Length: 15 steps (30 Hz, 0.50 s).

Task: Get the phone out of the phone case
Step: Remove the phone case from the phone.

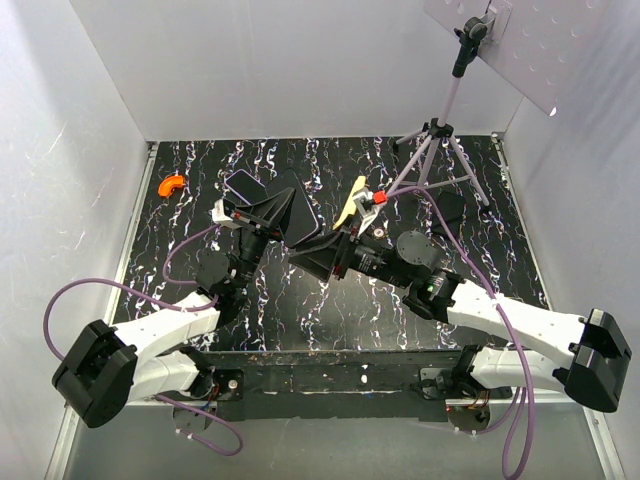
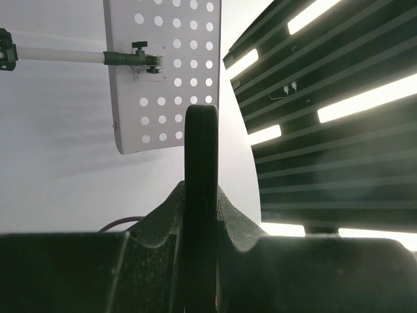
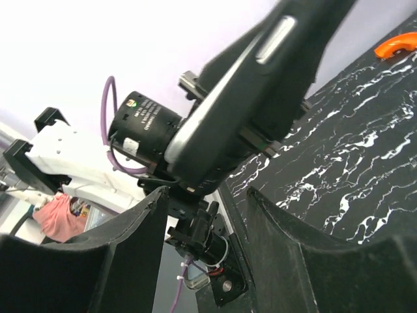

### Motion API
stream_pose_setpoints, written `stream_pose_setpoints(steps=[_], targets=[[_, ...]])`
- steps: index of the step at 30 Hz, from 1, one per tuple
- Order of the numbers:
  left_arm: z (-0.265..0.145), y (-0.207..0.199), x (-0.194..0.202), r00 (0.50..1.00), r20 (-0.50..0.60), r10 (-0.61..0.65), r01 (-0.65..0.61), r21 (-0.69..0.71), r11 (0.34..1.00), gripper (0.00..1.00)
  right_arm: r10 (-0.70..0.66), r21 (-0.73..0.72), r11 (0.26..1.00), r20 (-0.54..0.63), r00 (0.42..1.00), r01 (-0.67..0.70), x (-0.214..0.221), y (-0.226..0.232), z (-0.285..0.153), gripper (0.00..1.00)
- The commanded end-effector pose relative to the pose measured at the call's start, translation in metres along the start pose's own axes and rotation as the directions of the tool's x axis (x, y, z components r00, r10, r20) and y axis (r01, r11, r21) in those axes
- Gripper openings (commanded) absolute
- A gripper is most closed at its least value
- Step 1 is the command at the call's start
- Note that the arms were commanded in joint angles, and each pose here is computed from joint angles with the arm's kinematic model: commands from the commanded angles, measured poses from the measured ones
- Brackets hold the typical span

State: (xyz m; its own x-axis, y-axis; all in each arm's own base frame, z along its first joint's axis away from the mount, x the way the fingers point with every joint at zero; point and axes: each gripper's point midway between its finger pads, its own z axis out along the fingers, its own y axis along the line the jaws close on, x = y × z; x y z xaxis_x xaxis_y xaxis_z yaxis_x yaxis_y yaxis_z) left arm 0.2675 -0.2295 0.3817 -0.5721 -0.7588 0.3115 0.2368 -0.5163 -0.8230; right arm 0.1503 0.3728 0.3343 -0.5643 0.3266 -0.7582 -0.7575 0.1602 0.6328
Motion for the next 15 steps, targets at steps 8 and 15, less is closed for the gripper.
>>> stream_pose_setpoints(steps=[8, 15], targets=[[0.002, -0.036, 0.020, 0.993, -0.090, -0.077, 0.087, 0.110, 0.990, 0.00, -0.096, -0.072, 0.992, 0.109, 0.989, 0.104, -0.047, 0.035, 0.017, 0.61], [0.002, -0.043, 0.022, 0.995, -0.084, -0.053, 0.063, 0.120, 0.991, 0.00, -0.099, -0.039, 0.994, 0.066, 0.993, 0.102, -0.031, 0.029, 0.029, 0.55]])
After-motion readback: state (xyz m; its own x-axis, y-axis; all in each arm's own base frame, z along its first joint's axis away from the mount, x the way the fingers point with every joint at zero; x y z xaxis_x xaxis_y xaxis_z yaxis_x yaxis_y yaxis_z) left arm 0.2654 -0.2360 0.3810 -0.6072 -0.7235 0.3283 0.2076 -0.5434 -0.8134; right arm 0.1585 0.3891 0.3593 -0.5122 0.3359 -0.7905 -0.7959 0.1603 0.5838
